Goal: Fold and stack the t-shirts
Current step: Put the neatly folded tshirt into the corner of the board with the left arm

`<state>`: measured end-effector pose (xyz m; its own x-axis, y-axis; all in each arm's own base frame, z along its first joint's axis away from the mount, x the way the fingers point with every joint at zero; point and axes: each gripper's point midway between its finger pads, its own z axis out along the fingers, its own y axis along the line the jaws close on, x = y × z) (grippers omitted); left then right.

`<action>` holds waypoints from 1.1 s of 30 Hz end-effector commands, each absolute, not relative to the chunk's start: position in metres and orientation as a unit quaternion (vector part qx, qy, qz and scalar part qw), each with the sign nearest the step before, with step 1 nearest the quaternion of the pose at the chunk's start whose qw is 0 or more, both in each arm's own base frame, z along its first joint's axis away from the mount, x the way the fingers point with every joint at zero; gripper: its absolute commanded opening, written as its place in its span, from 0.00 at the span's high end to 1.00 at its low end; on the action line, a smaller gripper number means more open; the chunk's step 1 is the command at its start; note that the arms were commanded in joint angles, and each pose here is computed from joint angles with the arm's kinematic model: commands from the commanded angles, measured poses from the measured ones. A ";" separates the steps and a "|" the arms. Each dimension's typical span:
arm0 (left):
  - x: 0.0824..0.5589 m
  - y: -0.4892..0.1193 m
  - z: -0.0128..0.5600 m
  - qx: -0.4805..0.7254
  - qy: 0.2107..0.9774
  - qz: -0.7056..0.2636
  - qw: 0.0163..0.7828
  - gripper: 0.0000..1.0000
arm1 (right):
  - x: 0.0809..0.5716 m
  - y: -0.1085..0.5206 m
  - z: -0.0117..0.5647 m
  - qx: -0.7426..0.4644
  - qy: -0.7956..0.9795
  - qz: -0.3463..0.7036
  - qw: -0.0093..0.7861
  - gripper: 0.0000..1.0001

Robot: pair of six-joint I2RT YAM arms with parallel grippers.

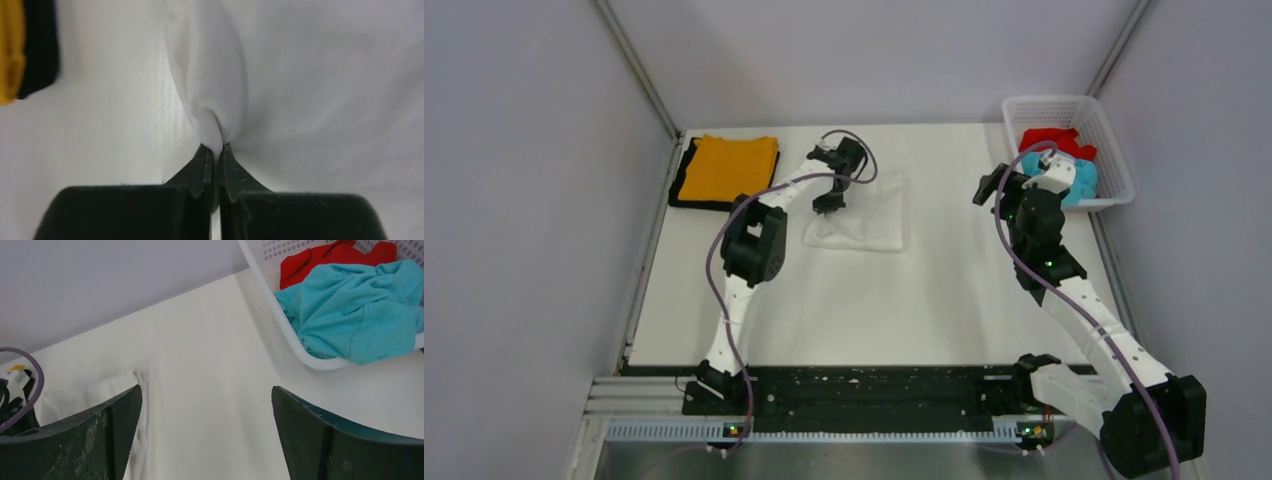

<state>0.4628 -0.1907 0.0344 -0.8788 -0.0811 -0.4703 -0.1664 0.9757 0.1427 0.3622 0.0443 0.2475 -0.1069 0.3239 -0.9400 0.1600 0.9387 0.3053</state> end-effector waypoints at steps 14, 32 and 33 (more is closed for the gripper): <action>0.523 -0.059 0.216 -0.016 0.848 0.320 0.422 1.00 | 0.355 0.026 0.275 0.174 0.702 0.033 0.690 0.01; 0.529 -0.030 0.330 -0.021 0.790 0.352 0.502 1.00 | 0.360 0.028 0.272 0.162 0.707 0.027 0.687 0.01; 0.528 -0.031 0.337 -0.023 0.787 0.350 0.508 1.00 | 0.361 0.028 0.272 0.162 0.708 0.026 0.687 0.01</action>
